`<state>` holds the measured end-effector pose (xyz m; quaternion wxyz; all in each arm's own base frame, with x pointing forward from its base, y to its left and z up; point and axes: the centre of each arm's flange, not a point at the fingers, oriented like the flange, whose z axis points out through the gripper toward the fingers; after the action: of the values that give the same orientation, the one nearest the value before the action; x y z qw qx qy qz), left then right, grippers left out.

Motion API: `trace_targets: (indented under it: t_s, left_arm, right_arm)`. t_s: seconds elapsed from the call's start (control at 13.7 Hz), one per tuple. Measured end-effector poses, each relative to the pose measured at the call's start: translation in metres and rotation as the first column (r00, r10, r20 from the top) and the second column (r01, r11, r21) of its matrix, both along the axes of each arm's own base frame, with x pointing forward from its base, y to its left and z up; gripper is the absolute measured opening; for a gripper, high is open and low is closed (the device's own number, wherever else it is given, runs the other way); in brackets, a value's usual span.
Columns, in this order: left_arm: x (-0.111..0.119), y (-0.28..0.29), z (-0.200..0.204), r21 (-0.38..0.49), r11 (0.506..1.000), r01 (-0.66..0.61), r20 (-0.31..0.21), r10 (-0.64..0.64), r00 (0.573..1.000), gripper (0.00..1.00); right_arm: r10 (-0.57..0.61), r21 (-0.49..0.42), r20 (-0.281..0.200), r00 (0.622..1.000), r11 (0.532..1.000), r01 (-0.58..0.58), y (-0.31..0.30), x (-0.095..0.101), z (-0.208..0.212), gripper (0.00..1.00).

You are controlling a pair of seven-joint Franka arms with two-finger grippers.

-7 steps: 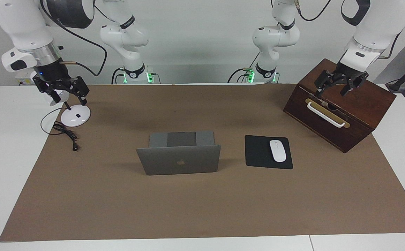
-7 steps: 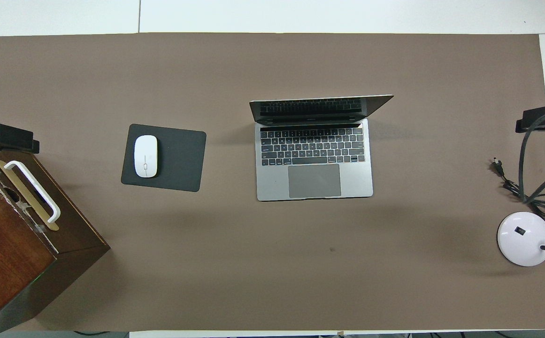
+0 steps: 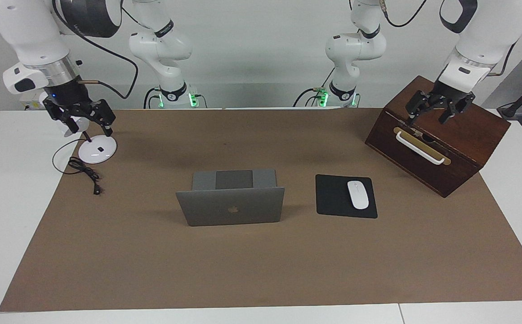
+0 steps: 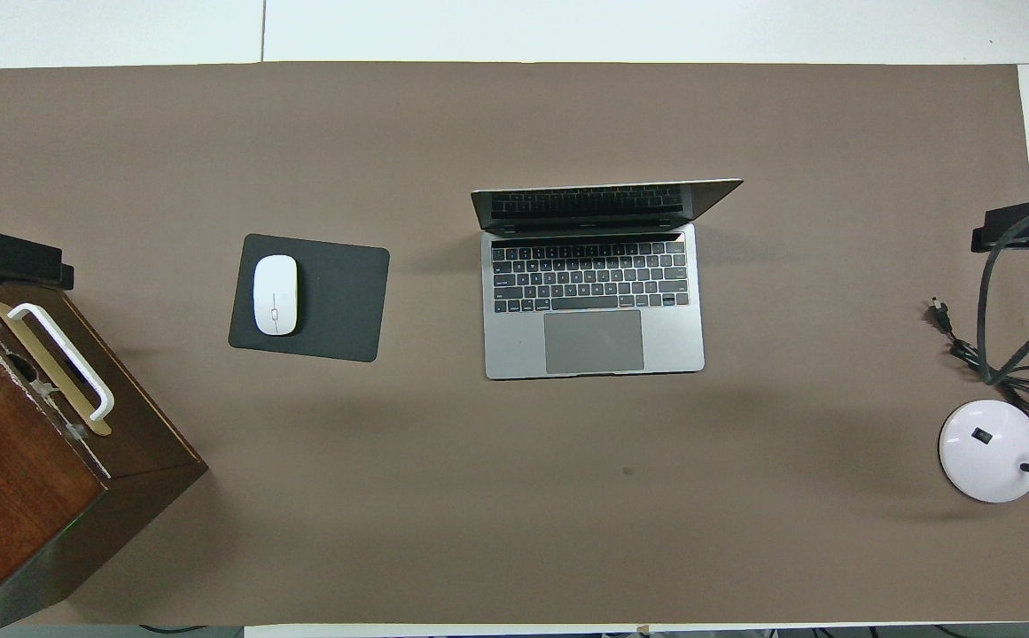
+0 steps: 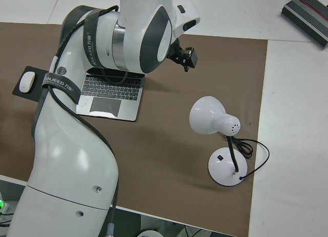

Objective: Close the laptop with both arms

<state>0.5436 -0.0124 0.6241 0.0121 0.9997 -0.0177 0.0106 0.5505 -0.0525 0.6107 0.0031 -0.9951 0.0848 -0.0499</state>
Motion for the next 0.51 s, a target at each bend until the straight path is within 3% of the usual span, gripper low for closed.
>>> trace_targets:
  t_s: [0.51]
  left_arm:
    - [0.0002, 0.004, -0.0001, 0.0, 1.0, -0.004, 0.001, 0.004, 1.0, 1.0]
  right_arm:
    - [0.0, 0.0, -0.002, 1.0, 1.0, 0.0, 0.0, -0.0001, -0.001, 1.0]
